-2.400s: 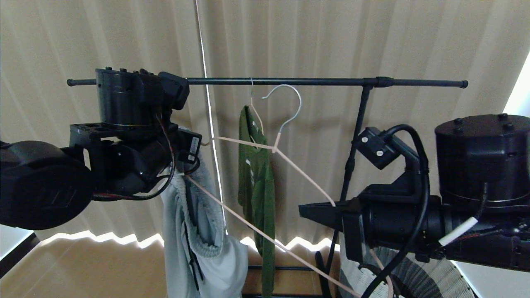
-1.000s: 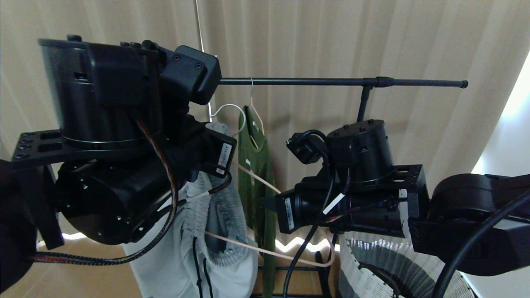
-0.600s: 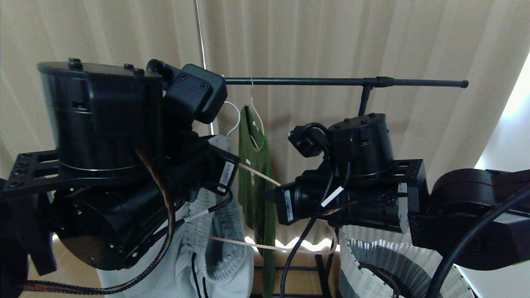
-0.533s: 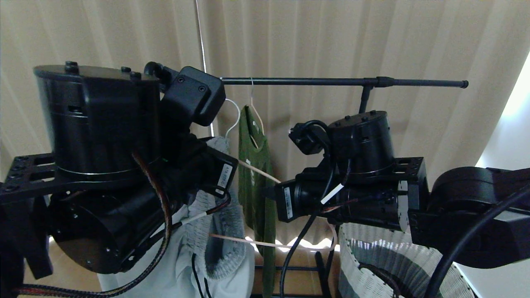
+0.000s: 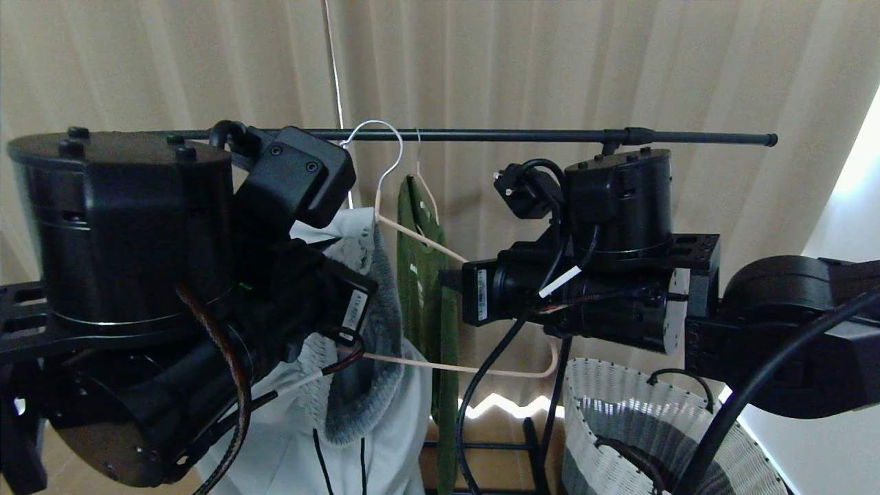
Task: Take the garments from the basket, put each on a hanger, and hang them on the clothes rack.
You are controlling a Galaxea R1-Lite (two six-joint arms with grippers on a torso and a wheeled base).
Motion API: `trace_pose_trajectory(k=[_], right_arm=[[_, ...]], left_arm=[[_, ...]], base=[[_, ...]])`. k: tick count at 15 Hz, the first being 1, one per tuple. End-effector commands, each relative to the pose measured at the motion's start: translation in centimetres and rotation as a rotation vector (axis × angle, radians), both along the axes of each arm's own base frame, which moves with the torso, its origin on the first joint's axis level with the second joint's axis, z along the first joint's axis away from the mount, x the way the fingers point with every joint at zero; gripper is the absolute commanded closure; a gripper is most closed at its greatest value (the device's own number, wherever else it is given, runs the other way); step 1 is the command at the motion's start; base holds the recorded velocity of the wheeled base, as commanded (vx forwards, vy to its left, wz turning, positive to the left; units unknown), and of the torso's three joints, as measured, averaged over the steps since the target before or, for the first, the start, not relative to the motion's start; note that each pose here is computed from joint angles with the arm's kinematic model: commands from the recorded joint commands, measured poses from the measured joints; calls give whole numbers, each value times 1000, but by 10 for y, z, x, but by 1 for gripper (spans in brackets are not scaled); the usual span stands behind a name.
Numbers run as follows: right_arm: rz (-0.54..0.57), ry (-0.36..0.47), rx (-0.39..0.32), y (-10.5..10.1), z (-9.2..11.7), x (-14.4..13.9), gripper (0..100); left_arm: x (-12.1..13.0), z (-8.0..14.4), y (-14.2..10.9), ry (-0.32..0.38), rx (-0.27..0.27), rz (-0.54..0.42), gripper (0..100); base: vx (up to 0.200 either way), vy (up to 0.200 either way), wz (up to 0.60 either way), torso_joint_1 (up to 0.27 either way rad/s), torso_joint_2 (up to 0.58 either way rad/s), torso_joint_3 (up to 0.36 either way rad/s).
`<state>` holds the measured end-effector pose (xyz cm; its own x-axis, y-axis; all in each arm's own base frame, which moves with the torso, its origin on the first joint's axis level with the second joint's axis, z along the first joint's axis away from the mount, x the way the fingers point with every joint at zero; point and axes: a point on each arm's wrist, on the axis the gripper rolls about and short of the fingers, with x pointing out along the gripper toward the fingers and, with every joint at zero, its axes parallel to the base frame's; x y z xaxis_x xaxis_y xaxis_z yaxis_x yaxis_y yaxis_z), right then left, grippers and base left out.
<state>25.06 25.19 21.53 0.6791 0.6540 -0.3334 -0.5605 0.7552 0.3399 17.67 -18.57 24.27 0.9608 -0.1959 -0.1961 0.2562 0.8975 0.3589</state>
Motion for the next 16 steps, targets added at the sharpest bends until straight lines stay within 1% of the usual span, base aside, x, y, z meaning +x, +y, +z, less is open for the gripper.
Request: trace_pose_trajectory(k=[1,4,5,9,11,12,13,15,16], right_arm=[[-8,-14,9,-1,3,0,100],[-19,-21,15,-2,4,0,100],[-21,-27,18,-2,6,-1,100],[-48,-43,30,-11,12,3,100],[-63,-48,31,-16,14,5,100],[-76,-53,32,-21,16,7,100],[-77,-56,33,-22,17,7,100],[-107,-68,34,-34,22,10,100],[-109,-71,32,-36,23,9,100]], left_arm=[[0,0,1,1,1,2,100],[0,0,1,2,-5,4,100],[0,0,1,6,-11,-13,0],[-6,7,6,-11,-28,-45,0],[-12,5,12,-5,-24,-84,0],[-19,3,19,-3,-18,-127,0],[-23,4,23,-6,-18,-145,0],[-35,6,37,-29,-6,-204,0],[-37,7,39,-34,-5,-209,0]], base=[[0,0,0,0,0,0],[0,0,0,0,0,0],[0,0,0,0,0,0],[0,0,0,0,0,0],[0,0,0,0,0,0],[0,0,0,0,0,0],[0,0,0,0,0,0],[0,0,0,0,0,0],[0,0,0,0,0,0]])
